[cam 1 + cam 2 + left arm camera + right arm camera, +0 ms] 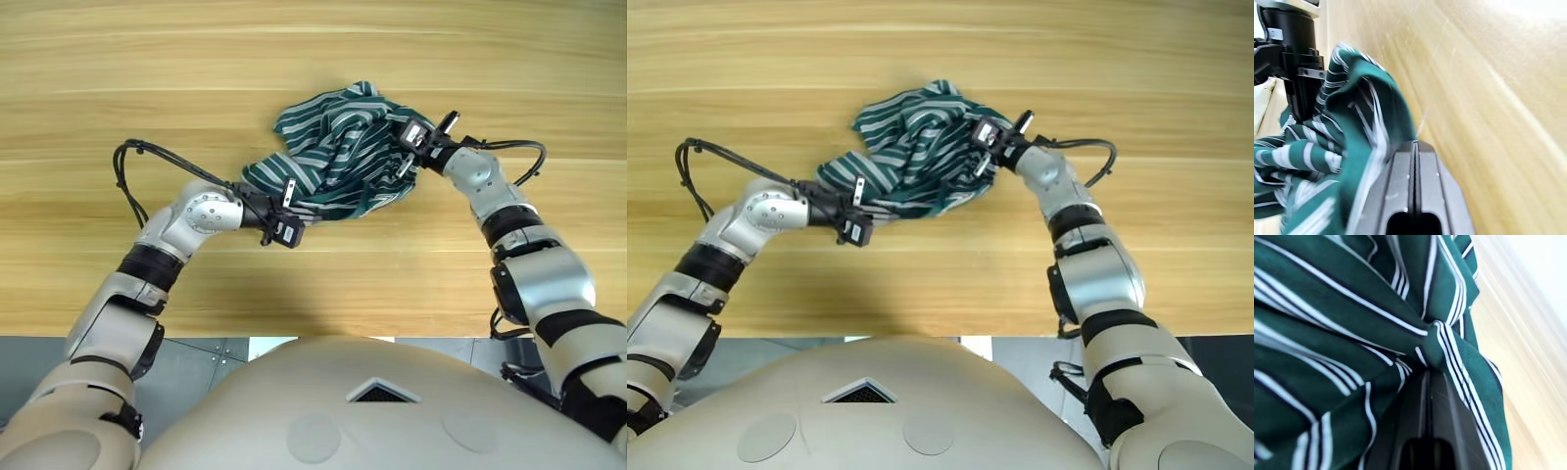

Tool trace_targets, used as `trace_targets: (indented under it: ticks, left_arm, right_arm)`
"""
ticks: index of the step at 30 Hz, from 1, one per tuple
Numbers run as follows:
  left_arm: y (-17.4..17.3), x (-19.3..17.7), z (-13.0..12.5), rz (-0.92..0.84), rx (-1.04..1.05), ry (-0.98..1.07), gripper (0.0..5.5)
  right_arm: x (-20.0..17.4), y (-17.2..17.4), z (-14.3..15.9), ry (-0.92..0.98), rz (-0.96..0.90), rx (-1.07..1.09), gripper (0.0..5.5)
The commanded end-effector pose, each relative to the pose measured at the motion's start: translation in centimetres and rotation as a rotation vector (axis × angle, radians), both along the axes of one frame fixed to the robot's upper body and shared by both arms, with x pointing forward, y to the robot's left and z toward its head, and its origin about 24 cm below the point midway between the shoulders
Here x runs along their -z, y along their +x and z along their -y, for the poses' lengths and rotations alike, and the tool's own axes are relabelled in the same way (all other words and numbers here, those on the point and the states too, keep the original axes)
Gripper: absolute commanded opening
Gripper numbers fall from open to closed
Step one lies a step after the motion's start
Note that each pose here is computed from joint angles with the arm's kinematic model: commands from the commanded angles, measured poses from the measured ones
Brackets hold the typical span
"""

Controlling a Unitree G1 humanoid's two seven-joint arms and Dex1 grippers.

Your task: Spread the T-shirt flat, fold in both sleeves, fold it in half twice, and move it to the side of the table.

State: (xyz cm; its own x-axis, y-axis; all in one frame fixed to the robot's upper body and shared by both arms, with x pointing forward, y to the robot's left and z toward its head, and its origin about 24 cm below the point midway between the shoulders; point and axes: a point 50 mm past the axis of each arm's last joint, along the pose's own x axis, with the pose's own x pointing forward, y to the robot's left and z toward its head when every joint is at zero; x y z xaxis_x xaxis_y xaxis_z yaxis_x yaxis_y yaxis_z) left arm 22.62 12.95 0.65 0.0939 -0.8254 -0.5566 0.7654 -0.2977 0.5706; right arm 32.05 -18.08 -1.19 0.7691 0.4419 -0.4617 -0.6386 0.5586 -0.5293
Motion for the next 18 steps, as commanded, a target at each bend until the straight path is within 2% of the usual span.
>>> trace_targets:
  ticks: [1,6,10,14,16,18]
  left_arm:
    - [-0.2,0.0,-0.2,-0.015,-0.033,-0.032,0.02]
    - [0.5,-0.7,-0.6,-0.005,-0.103,-0.1,0.02]
    - [1.5,-1.8,-0.8,0.016,-0.16,-0.179,0.02]
    - [2.7,-3.7,-2.2,0.038,-0.213,-0.241,0.02]
    - [3.4,-4.5,-3.2,0.051,-0.24,-0.24,0.3]
    - [3.9,-5.1,-4.3,0.057,-0.265,-0.242,0.6]
  right_arm:
    - [1.3,-0.4,3.0,-0.045,-0.101,0.221,0.01]
    - [-0.3,0.8,2.5,0.045,-0.042,0.233,0.01]
    - [-1.3,0.8,1.1,0.124,0.008,0.077,0.01]
    - [-3.2,0.7,1.7,0.159,0.076,-0.048,0.01]
    - [-4.2,0.7,2.3,0.174,0.116,-0.083,0.0]
    - [-5.6,0.9,3.2,0.202,0.173,-0.075,0.28]
